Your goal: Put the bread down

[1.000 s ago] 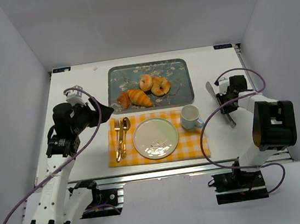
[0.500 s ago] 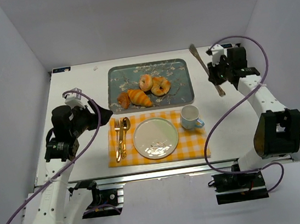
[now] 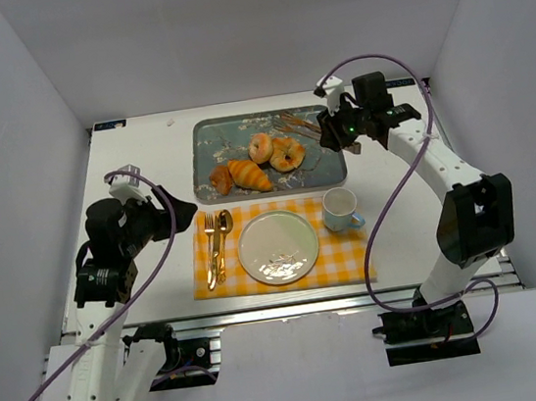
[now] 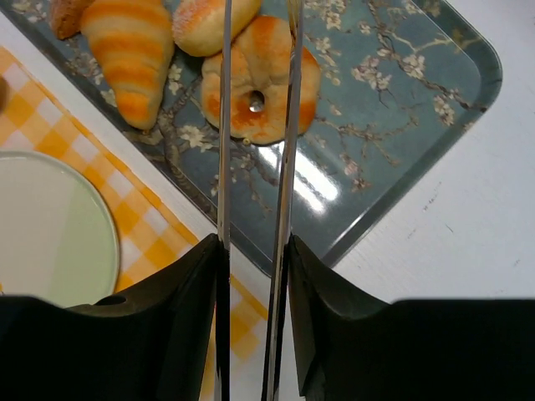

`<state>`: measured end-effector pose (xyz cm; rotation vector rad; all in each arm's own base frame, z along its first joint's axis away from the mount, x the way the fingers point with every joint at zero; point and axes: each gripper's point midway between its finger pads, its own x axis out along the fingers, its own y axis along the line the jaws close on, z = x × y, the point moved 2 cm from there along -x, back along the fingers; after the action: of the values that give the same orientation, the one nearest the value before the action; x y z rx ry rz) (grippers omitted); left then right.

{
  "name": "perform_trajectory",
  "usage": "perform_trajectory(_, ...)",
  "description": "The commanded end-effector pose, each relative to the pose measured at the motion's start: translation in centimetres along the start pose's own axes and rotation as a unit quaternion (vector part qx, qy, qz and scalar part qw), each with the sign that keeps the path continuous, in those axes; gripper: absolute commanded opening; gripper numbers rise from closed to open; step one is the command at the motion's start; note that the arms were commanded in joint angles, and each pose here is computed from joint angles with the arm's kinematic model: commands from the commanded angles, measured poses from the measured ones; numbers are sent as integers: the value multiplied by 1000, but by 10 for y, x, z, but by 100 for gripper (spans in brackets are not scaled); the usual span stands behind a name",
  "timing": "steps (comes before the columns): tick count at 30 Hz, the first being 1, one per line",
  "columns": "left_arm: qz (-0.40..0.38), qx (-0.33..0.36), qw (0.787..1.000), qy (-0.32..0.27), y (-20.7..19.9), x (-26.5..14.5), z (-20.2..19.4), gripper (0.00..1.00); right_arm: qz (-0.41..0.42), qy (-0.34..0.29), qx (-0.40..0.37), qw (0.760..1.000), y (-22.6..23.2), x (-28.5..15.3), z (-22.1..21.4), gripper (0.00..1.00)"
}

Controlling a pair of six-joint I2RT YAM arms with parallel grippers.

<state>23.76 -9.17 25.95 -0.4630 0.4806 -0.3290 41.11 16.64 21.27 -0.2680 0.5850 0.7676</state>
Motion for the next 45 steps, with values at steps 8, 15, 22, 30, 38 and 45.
perform_trajectory(8, 15, 3, 1000, -14, 0, -13, 6, 79, 81, -29, -34, 996, 60, 5, 36, 42)
perform_trajectory(15, 15, 3, 1000, -11, 1, -11, 5, 79, 117, 13, -80, 990, 111, 23, 10, 48)
perform_trajectory(22, 19, 3, 1000, -8, 3, -11, 3, 79, 99, 29, -108, 989, 114, 34, 7, 49)
perform_trajectory(30, 21, 1, 1000, -8, 4, -12, 0, 79, 73, 52, -140, 986, 115, 49, -3, 54)
perform_trajectory(38, 24, 2, 1000, -5, 6, -11, -2, 79, 66, 70, -157, 983, 117, 58, -12, 58)
perform_trajectory(45, 24, 2, 1000, -7, 6, -10, -2, 79, 40, 65, -179, 981, 112, 59, -10, 59)
